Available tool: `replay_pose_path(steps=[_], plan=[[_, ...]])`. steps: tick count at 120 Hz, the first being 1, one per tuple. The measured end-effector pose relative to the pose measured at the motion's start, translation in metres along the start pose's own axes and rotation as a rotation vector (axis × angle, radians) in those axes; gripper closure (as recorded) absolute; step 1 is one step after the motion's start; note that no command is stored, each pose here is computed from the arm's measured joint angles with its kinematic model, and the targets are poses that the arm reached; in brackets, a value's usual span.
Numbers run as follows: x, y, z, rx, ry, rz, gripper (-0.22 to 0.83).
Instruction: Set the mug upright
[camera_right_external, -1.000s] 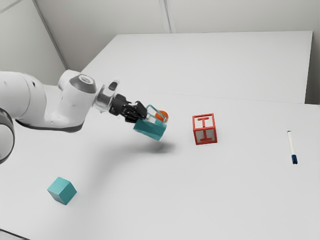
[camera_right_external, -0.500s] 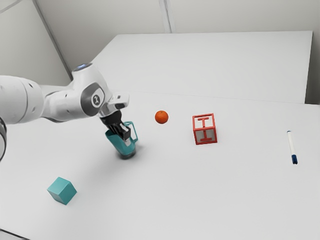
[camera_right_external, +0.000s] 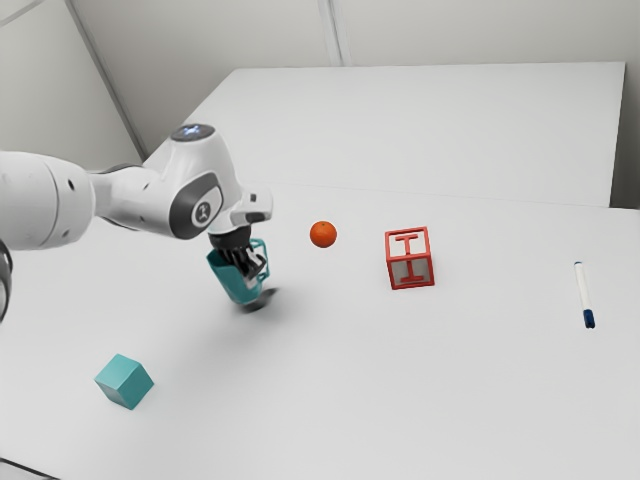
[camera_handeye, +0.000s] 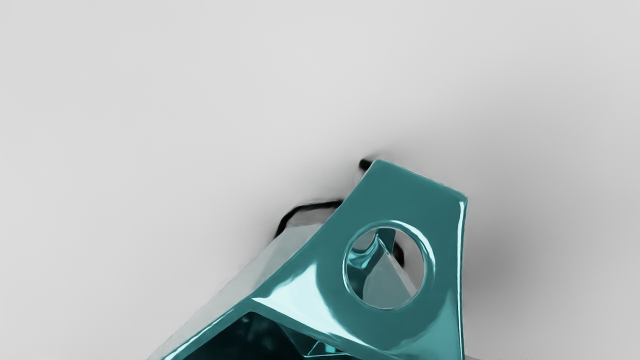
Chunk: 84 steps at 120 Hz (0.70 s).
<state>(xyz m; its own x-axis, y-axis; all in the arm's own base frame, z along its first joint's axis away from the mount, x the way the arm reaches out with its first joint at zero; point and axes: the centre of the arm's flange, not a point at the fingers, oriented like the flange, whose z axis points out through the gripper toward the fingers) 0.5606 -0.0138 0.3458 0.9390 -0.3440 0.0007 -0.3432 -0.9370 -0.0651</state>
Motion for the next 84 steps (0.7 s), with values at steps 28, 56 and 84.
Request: replay_pose_path(steps=[28,56,84], plan=[[-0.002,0.002,0.011,0.007,-0.028,-0.069,0.57],[-0.004,-0.002,0.008,0.007,-0.028,-0.124,0.21],[0.016,-0.025,-0.134,0.041,0.095,-0.181,0.08]])
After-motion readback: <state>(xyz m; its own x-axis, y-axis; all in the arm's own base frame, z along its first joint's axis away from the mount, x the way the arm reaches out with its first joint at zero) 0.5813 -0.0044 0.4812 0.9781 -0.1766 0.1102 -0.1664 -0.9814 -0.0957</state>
